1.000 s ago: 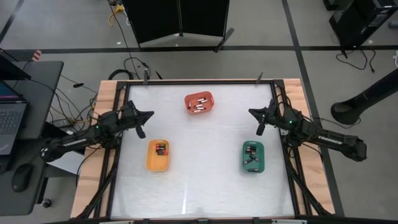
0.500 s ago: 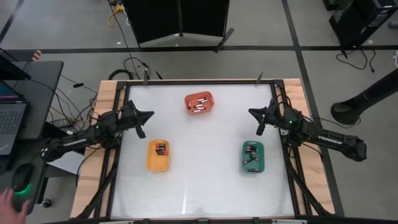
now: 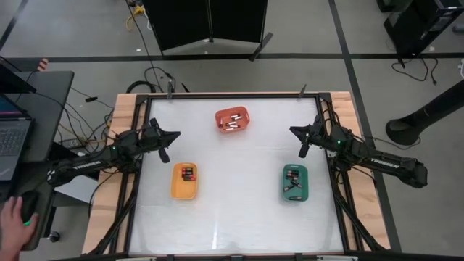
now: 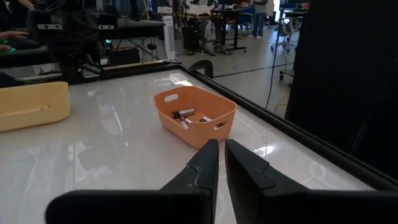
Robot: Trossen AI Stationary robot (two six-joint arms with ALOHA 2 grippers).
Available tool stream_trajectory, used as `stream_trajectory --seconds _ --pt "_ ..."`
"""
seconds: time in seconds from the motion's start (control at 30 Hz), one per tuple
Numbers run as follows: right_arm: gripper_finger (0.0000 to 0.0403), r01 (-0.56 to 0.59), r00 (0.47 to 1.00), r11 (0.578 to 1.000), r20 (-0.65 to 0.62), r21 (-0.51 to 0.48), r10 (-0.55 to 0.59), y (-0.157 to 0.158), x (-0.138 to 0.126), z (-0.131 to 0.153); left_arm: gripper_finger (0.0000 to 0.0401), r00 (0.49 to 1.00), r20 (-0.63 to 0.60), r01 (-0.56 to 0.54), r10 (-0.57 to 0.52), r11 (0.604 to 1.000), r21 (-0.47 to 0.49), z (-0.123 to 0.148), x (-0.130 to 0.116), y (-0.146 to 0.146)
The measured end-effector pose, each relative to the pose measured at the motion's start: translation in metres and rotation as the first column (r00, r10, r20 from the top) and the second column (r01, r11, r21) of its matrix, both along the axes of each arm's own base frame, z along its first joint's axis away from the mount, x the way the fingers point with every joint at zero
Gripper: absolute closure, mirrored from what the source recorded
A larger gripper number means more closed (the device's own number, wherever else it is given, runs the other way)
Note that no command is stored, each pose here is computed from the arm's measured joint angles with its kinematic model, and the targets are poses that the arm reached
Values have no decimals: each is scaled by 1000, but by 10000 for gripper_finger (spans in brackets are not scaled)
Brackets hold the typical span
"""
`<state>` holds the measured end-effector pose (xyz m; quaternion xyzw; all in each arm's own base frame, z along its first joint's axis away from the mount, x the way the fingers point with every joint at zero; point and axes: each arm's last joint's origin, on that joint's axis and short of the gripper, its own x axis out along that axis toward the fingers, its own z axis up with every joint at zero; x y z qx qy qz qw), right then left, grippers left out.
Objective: Sort batteries
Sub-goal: Return to Home Position
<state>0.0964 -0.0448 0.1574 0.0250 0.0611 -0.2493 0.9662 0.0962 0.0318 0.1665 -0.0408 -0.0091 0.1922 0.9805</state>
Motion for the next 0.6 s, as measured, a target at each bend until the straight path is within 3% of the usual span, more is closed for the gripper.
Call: stream_trajectory --seconds 0.6 --pt "364 0 1000 1000 0 0 0 0 0 0 389 1000 0 -7 7 1000 0 0 0 0"
